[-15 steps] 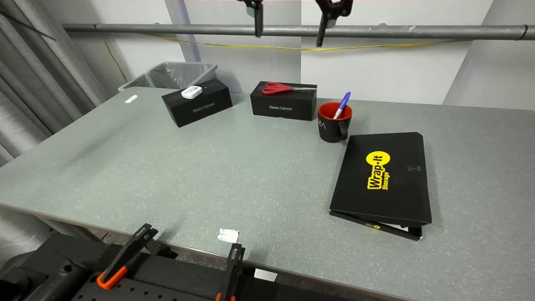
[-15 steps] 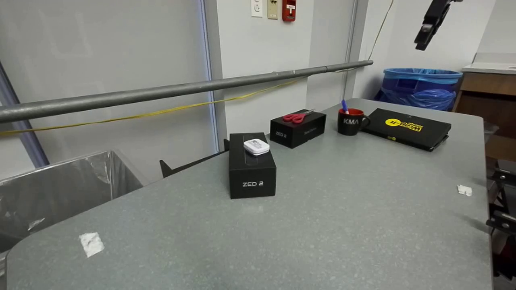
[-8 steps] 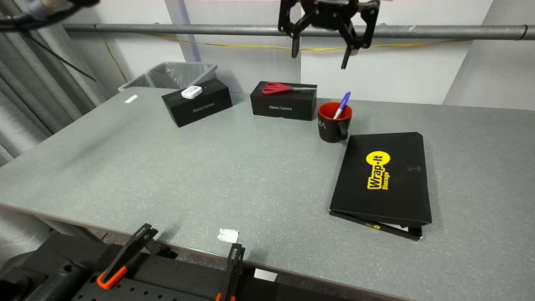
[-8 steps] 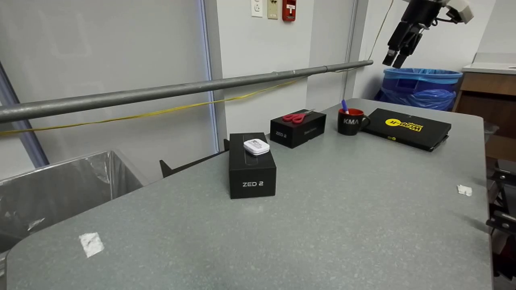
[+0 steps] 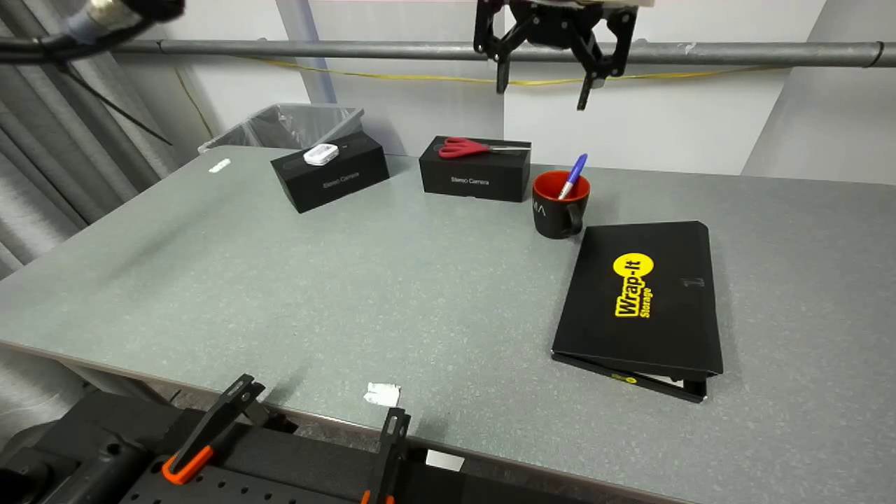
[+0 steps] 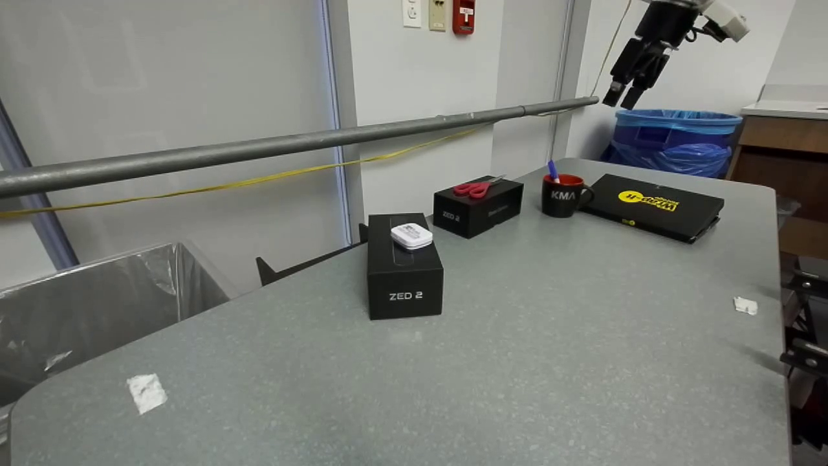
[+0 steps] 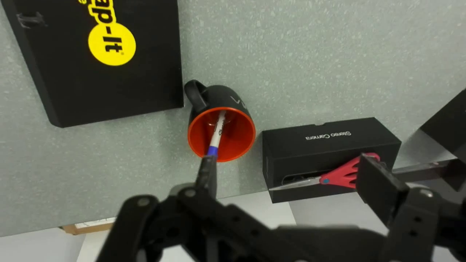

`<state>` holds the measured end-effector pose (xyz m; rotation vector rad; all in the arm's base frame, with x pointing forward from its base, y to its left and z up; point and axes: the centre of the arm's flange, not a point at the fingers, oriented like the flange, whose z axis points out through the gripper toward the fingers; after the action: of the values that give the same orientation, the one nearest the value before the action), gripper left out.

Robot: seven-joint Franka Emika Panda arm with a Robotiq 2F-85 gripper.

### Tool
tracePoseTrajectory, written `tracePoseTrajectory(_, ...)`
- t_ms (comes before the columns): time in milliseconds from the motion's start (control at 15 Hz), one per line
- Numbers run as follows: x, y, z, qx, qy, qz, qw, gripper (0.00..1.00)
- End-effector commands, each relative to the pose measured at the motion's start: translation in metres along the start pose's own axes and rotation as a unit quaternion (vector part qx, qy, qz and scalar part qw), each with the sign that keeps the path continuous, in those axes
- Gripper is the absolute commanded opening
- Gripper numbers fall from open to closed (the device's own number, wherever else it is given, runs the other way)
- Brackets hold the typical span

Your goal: Pick up the pen from the black cup and put it on the table.

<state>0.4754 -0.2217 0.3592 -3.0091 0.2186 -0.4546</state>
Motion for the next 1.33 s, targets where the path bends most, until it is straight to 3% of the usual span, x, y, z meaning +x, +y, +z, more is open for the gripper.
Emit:
tracePoseTrajectory(0,0.027,0.000,0.051,-0.026,0.027,0.034,0.9987,1.00)
tracePoseTrajectory(533,0.066,0.013,0.138,-0.068,0.033,0.074,0.9943,1.00)
tracePoseTrajectory(1267,0.103,0.036,0.179,-0.084,0.048,0.136,0.9859,1.00)
